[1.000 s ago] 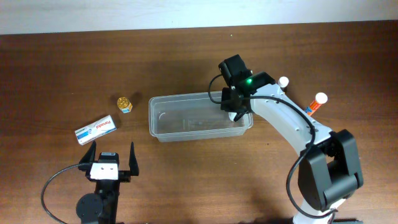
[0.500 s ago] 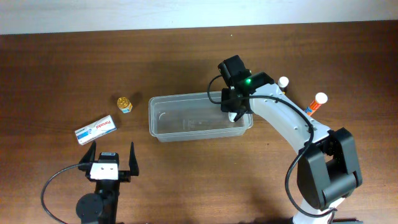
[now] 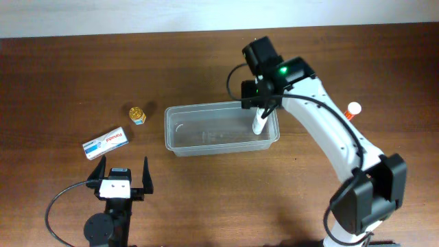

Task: Pack container
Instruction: 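Open the right gripper and raise it out of the container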

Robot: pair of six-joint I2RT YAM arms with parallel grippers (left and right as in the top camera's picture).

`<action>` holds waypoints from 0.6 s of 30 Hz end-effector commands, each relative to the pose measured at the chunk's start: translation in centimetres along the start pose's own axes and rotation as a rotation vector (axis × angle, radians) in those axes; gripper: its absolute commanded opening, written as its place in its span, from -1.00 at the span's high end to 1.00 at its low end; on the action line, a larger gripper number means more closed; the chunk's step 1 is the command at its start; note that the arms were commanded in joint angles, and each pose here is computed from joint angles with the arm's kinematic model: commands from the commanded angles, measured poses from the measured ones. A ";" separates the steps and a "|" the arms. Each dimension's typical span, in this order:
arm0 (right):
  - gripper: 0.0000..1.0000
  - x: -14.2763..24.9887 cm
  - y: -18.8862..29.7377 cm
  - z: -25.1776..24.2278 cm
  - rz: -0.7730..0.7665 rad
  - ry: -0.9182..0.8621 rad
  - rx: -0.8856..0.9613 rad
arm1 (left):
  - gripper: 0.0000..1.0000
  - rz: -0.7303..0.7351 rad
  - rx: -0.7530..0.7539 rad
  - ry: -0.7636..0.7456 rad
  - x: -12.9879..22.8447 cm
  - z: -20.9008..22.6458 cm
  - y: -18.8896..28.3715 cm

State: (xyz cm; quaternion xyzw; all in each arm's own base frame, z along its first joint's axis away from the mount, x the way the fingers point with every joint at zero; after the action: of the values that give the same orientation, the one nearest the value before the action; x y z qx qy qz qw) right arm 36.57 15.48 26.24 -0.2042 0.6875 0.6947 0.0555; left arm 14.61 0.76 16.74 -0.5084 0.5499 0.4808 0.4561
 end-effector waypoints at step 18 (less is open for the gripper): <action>-0.52 -1.5 4.4 -14.6 -0.099 -0.255 0.043 | -0.99 0.000 0.001 -0.013 0.1 0.0 0.0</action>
State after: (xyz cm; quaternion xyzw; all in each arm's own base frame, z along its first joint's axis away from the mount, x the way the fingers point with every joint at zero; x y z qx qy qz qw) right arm 39.43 2.60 30.29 -0.1348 0.6931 0.6869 0.1720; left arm 14.61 0.76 16.75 -0.5083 0.5498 0.4808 0.4563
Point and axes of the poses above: each gripper's point midway between its finger pads, its own y axis back along the fingers, its own z axis along the line the jaws close on, x = y × z, the point moved 10 cm from there along y, back along the fingers, and after that the axes turned 14 degrees about y, right-handed, at the moved point
